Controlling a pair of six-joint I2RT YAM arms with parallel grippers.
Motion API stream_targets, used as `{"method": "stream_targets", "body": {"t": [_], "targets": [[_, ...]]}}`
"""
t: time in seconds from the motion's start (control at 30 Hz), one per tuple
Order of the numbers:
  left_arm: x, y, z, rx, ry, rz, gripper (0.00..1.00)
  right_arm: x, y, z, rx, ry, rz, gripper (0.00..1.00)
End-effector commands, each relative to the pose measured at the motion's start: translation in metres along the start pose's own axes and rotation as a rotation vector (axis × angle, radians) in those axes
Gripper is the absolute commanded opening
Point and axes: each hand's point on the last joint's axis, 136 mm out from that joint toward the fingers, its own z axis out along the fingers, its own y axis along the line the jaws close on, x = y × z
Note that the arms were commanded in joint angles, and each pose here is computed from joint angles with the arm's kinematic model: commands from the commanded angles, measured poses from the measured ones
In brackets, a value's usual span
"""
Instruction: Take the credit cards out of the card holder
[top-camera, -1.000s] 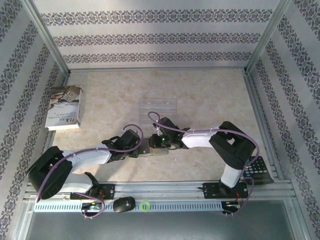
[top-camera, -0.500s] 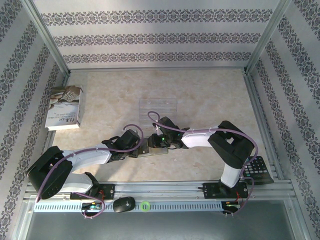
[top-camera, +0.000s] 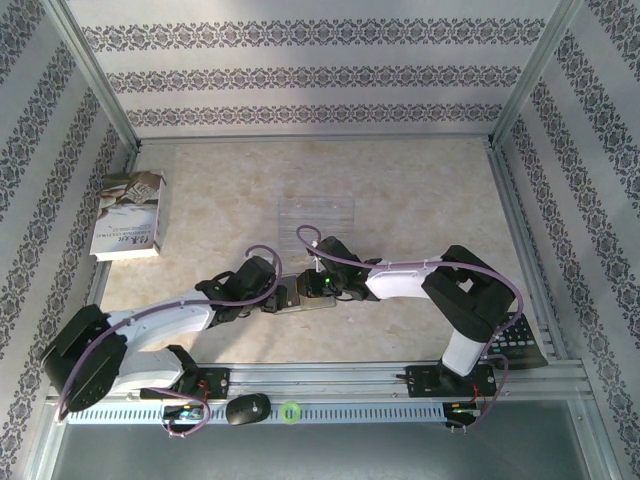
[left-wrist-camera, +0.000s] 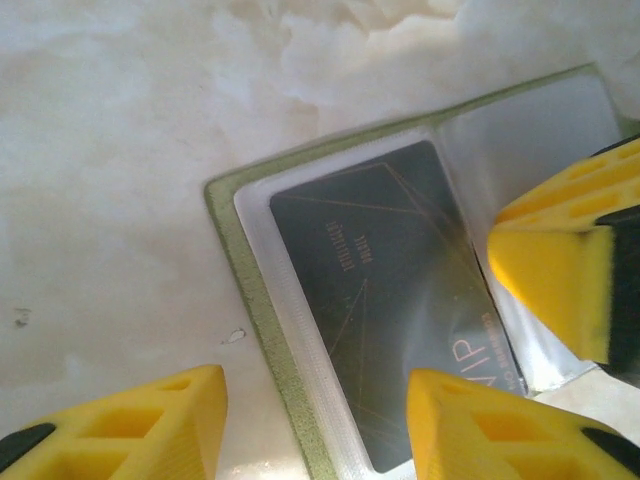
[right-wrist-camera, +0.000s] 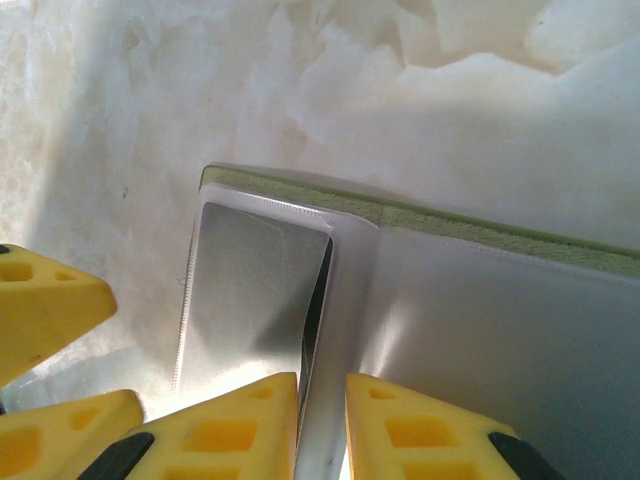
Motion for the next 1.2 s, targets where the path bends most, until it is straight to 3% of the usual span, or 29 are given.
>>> {"method": "stream_targets", "body": {"t": [0.0,0.2,0.53,0.77,1.17], "targets": [[-0.009,-0.018,0.005,0.024,-0.011,0.05,0.52,-0.002,0.002,-0.005,0.013,-0.023,-0.023,0.21],[-0.009,-0.019,0.014,-0.023,-0.004,0.099,0.52,-0.001,-0.002,-0.011,0.027,-0.037,-0.031,0.21],[0.005,-0.007,0.022,-0.065,0.033,0.11,0.29,0.0,0.001,-0.012,0.015,-0.029,-0.047,0.21],[0.008,-0.007,0.023,-0.055,0.034,0.099,0.27,0.002,0.007,-0.004,-0.028,0.015,-0.031,0.15],[0.013,-0.006,0.022,-0.042,0.037,0.08,0.29,0.003,0.009,0.004,-0.053,0.049,-0.011,0.15]]}}
